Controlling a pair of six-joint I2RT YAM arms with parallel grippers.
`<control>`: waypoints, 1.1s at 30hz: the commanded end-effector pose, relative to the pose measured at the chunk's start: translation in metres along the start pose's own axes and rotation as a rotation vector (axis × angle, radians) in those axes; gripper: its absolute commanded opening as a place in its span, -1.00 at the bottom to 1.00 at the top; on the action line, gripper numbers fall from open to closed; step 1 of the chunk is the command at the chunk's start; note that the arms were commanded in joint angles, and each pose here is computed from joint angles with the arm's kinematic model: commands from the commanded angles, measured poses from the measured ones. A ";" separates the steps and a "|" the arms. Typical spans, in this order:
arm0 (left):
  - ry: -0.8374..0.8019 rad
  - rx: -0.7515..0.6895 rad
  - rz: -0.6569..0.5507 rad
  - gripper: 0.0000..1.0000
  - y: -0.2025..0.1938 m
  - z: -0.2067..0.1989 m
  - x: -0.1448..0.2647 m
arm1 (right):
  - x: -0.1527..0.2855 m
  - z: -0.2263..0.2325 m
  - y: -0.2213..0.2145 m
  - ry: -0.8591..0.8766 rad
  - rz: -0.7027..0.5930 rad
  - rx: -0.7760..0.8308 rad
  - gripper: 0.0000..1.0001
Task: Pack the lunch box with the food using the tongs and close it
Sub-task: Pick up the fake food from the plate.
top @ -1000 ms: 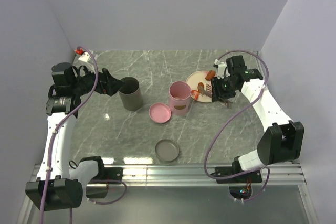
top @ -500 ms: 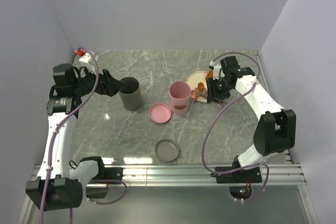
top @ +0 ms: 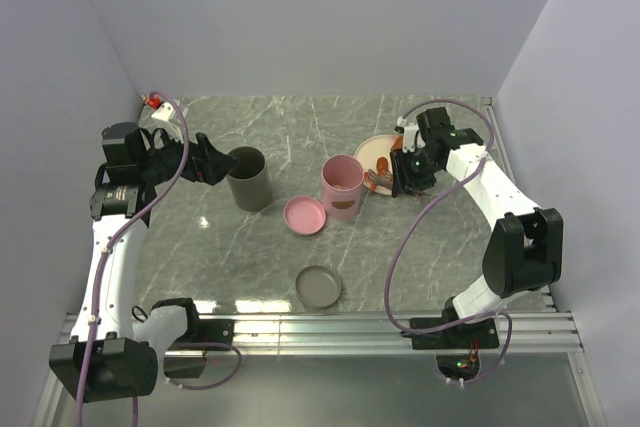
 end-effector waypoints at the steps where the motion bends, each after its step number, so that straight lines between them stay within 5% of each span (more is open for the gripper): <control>1: -0.010 -0.031 -0.033 0.98 0.007 -0.003 0.001 | 0.005 0.007 0.001 0.008 -0.028 0.011 -0.02; 23: -0.001 -0.038 -0.037 0.98 0.008 -0.004 0.003 | -0.003 0.001 0.001 -0.008 -0.010 -0.017 -0.05; 33: -0.002 -0.034 -0.036 0.98 0.006 -0.003 0.003 | 0.012 0.003 0.008 0.028 -0.053 -0.033 -0.23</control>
Point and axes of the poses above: each gripper's point midway between its finger pads, its own x axis back along the fingers, its own z axis along the line the jaws close on, y = z × x, the point moved 2 cm from there along x, back along the fingers, and after that the axes turned 11 degrees about x, right-handed, at the moved point
